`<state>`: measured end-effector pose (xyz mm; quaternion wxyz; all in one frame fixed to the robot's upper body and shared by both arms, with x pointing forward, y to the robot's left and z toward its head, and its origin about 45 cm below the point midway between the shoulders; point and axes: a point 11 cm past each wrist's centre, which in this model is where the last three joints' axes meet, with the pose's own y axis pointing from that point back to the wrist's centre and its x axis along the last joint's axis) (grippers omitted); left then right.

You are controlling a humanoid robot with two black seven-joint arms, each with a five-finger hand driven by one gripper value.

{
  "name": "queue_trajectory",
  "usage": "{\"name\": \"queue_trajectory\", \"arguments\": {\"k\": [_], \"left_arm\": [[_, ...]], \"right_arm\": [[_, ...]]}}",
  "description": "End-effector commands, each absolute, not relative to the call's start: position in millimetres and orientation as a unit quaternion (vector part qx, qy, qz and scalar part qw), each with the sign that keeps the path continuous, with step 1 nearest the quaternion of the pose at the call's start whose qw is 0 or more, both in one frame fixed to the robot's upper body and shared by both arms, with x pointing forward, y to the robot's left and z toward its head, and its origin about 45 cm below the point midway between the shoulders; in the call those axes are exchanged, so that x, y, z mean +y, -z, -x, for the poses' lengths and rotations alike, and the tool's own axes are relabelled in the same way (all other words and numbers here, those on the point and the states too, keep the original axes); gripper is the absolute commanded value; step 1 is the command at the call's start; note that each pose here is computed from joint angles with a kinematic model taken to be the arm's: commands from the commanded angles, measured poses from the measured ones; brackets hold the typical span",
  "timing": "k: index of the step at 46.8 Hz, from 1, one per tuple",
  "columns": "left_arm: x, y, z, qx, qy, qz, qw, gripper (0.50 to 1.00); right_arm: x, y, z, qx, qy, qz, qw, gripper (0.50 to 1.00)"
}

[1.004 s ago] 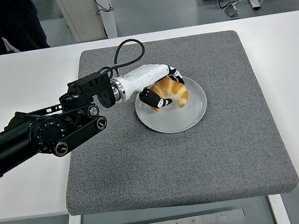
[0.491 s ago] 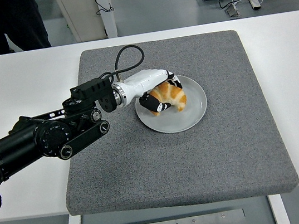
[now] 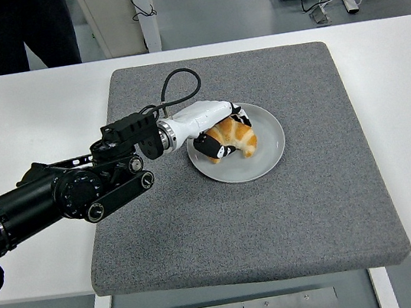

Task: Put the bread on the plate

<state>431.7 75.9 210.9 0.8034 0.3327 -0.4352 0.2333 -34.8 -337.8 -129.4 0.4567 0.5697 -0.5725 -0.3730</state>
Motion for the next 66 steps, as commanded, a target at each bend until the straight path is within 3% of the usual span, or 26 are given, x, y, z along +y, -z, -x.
{"name": "queue_trajectory", "arguments": {"k": [1,5,15,32,54,66], "left_arm": [[76,-212,-432,-0.435,-0.234,-0.333,0.803,0.860],[76,-211,-432,-0.435,-0.234,-0.333,0.803,0.916],[77,-211,-432,-0.429,-0.233,-0.334,0.806,0.955],[81,-226,-439,-0.296,-0.271,-0.297,0.867,0.966],[83,-256,-451,-0.235,-0.331,-0.214,0.889,0.969],[95,-267,-463,-0.155,-0.415,-0.151,0.884,0.969]], "right_arm": [[-338,129,35,-0.572,0.373,-0.570,0.457,1.000],[-338,129,35,-0.573,0.373,-0.570,0.457,1.000],[-338,129,35,-0.573,0.373,-0.570,0.457,1.000],[-338,129,35,-0.573,0.373,-0.570,0.457,1.000],[-338,129,36,-0.572,0.373,-0.569,0.457,1.000],[-338,129,35,-0.573,0.373,-0.570,0.457,1.000]]}}
